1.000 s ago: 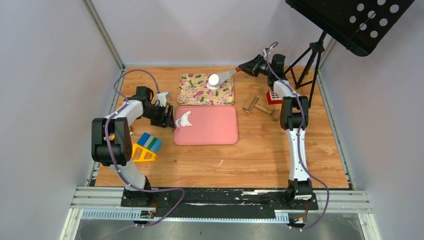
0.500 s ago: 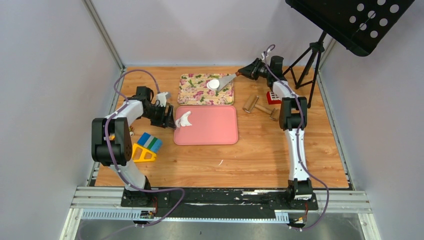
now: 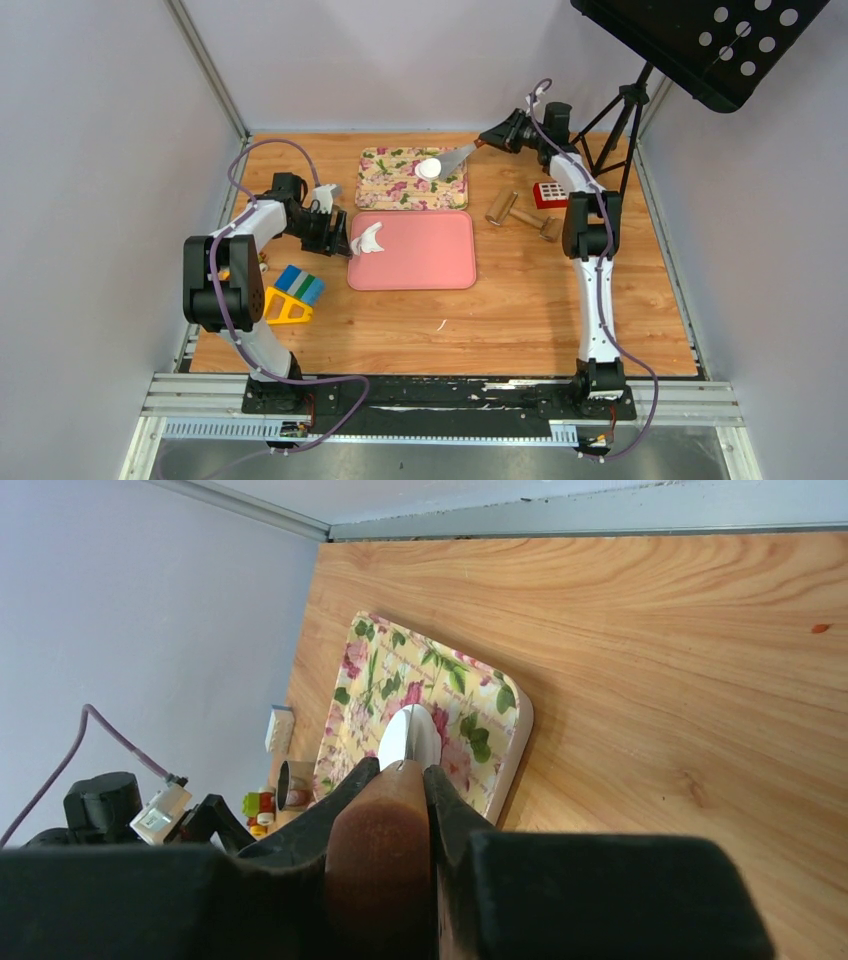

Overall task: Roll out the dumpling wrappers from the dough
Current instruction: Place the dumpling wrapper on the plate.

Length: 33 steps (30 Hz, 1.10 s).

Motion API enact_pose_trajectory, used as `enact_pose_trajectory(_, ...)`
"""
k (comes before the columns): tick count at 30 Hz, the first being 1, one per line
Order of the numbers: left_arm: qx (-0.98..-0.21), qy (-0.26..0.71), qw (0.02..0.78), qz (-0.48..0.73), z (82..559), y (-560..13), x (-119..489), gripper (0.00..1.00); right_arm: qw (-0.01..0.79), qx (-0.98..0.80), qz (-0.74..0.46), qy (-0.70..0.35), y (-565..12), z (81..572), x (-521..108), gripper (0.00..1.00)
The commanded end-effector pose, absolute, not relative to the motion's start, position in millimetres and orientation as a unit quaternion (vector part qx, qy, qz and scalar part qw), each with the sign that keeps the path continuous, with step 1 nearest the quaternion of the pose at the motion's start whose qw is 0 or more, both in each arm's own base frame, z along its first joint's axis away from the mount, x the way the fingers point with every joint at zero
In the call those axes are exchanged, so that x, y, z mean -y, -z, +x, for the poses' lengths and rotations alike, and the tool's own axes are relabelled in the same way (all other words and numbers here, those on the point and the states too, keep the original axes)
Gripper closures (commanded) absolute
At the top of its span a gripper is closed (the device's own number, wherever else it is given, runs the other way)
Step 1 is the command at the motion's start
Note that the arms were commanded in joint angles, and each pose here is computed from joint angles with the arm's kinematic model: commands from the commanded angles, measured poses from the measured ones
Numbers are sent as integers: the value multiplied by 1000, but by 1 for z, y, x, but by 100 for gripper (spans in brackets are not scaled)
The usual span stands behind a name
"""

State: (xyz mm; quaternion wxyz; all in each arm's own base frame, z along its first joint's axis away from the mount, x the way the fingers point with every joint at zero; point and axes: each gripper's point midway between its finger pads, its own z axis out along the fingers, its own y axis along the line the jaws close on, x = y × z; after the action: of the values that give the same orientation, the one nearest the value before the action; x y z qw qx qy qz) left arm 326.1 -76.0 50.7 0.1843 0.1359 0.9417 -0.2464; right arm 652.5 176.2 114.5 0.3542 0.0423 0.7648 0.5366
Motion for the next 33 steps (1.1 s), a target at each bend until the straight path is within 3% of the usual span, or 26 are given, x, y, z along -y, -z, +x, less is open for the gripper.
enact_pose_trajectory(1,-933,253,209,150,330,-63,77,25,411,-749,13,-519,-177,654,-166,100)
enact_pose_trajectory(14,-931,252,217,149,331,-69,77,24,490,-781,-13,-388,-226,644,-136,100)
enact_pose_trajectory(18,-932,243,226,147,334,-75,75,19,509,-781,-50,-358,-260,620,-133,100)
enact_pose_trajectory(24,-929,215,263,147,340,-100,68,1,513,-794,-174,-276,-292,536,-151,100)
enact_pose_trajectory(33,-923,154,302,183,336,-146,50,0,475,-806,-350,-45,-282,382,-149,100)
